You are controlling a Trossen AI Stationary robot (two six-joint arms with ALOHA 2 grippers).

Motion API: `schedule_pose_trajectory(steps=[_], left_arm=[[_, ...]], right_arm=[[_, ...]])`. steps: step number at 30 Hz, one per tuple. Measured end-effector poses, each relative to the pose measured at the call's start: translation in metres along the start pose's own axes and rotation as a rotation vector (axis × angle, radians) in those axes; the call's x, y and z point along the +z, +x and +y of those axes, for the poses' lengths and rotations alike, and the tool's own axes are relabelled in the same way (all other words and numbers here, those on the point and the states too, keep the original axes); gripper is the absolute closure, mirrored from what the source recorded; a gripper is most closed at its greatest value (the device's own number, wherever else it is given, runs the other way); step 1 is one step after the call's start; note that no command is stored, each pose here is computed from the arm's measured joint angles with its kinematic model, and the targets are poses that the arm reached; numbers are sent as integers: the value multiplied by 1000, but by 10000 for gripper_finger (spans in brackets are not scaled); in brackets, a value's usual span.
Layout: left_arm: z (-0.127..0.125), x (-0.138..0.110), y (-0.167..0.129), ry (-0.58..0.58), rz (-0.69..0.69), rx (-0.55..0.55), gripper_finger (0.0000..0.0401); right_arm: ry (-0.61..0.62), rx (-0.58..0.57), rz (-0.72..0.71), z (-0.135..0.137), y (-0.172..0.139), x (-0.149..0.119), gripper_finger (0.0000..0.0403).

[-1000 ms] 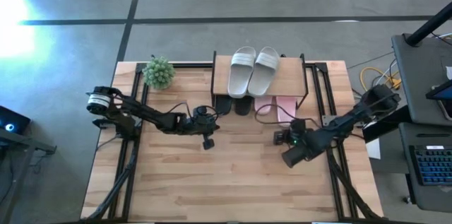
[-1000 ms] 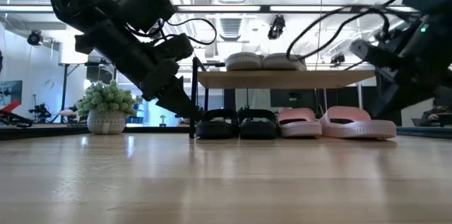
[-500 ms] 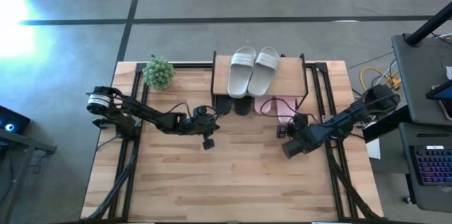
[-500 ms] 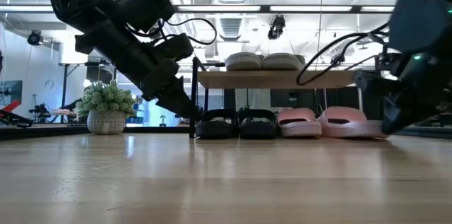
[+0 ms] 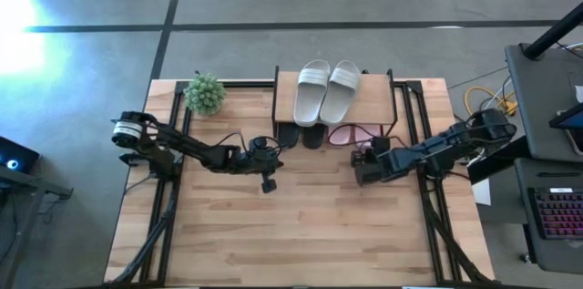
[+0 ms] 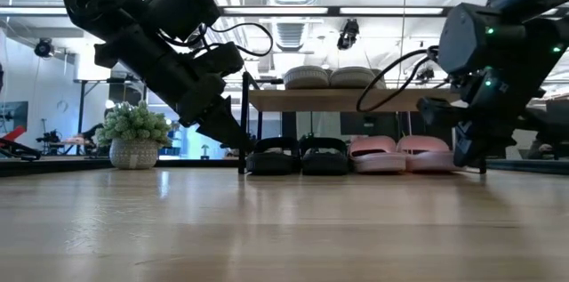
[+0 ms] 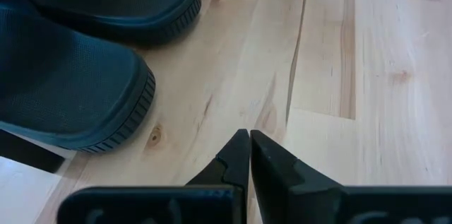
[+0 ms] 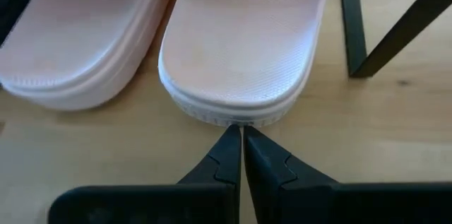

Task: Pick and place slides into the shelf
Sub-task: Adjust the right pink slipper under the shelf, then adjust the gray slippers on the shelf

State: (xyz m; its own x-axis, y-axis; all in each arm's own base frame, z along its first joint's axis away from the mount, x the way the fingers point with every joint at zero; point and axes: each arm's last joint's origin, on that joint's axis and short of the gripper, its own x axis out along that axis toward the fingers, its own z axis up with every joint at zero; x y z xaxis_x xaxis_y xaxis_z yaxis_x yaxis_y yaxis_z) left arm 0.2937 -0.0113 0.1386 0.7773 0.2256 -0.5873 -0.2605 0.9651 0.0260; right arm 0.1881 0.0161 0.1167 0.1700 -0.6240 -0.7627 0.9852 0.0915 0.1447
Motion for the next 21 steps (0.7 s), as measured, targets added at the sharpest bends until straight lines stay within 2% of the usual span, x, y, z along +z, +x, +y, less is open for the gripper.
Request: schedule_pose_trajectory(steps=[6, 9, 13, 17, 21], left_arm=[[0, 0, 0, 0, 0, 0, 401], [-1, 0, 0, -6, 5, -35, 401], [-3, 0, 0, -62, 20, -107, 401], [-4, 1, 0, -78, 22, -113, 401], [-5, 20, -10, -95, -50, -129, 401]], right_arm=[[13, -5, -19, 1, 4, 5, 392], [2, 11, -1, 6, 0, 5, 392], [-26, 84, 14, 18, -14, 3, 392], [-44, 146, 18, 28, -29, 1, 392], [-76, 239, 24, 42, -51, -1, 392]])
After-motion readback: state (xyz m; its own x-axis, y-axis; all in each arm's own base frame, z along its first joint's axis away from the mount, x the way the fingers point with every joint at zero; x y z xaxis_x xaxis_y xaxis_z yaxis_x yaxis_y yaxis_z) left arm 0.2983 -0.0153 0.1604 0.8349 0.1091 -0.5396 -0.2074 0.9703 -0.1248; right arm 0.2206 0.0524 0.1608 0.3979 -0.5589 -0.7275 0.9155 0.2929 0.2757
